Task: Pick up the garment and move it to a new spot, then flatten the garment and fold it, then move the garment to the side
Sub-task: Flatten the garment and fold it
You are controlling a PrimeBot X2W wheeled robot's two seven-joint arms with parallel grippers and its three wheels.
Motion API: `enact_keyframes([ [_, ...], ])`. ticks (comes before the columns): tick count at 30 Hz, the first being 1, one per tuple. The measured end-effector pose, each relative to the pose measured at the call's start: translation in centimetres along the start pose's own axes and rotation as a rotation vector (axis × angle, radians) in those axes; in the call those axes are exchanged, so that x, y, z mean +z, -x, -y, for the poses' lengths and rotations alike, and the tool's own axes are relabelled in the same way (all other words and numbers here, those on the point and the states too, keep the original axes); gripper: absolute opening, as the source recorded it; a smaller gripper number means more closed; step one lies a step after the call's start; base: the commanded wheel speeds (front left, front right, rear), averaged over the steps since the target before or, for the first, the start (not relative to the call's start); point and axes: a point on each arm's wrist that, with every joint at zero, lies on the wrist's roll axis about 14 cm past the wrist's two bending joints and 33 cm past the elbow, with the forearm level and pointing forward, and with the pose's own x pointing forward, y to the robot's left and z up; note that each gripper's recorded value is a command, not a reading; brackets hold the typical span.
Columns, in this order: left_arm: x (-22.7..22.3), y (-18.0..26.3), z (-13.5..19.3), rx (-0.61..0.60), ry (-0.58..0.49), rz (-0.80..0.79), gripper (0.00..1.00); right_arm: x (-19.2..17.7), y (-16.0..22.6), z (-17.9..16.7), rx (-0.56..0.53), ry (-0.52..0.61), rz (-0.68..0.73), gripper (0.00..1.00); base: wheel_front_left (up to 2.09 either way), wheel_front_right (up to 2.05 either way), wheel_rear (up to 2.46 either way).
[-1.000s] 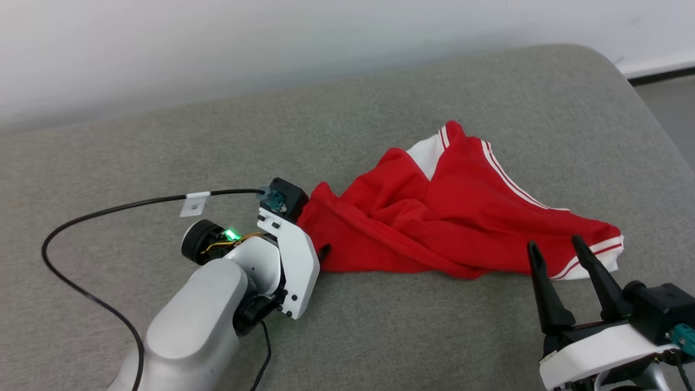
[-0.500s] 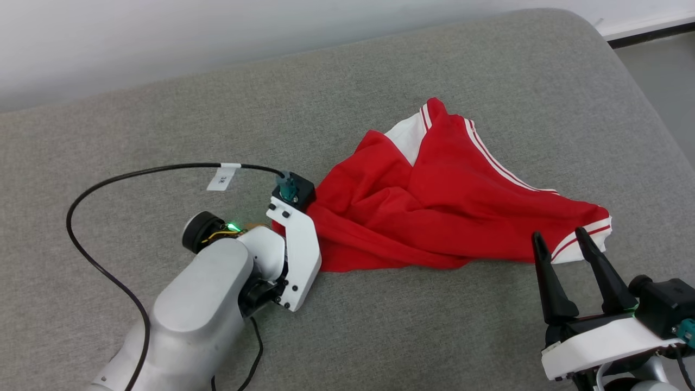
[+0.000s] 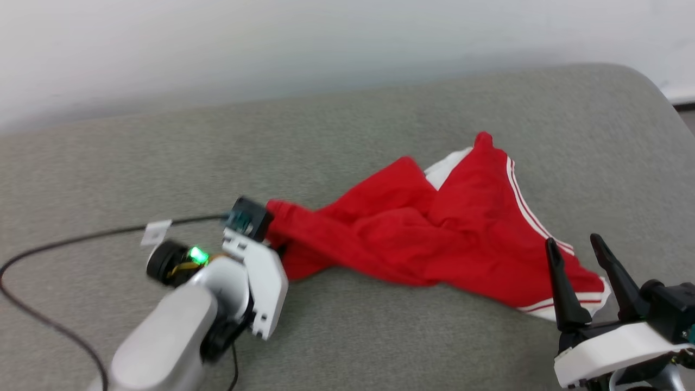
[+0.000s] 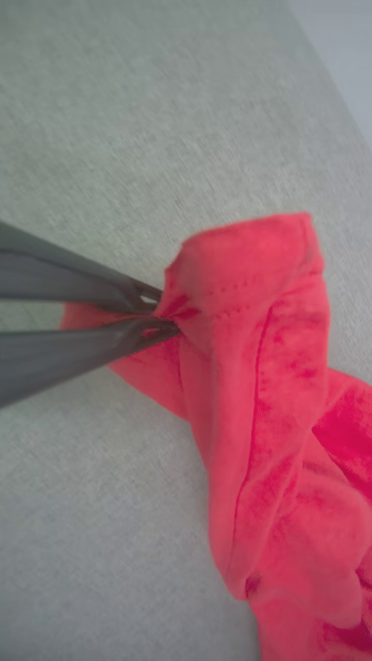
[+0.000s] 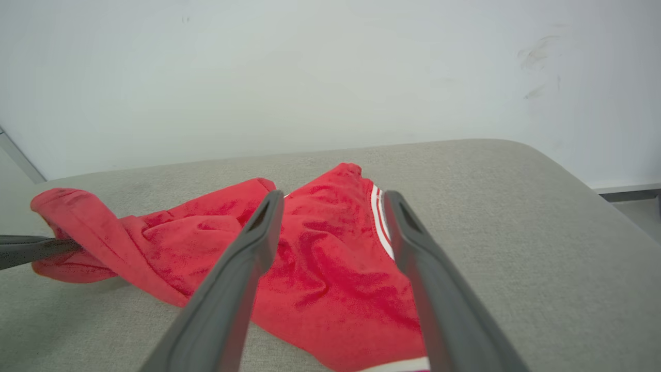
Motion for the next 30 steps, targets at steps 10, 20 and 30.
enact_keyframes([
  [10, -14.5, 10.3, 1.6, 0.174, 0.369, -0.174, 0.00, 1.3, -0.2, -3.9, 0.124, 0.008, 0.021, 1.00, 0.00, 0.00, 0.00],
  [20, -14.8, 13.2, 4.7, 0.239, 0.520, -0.050, 1.00, 2.2, 0.2, -5.6, 0.180, 0.014, 0.035, 1.00, 0.00, 0.00, 0.00],
  [30, -4.4, 14.7, -1.2, 0.375, 0.345, 0.333, 1.00, 2.7, 0.6, -5.3, 0.172, 0.018, 0.043, 1.00, 0.00, 0.00, 0.00],
])
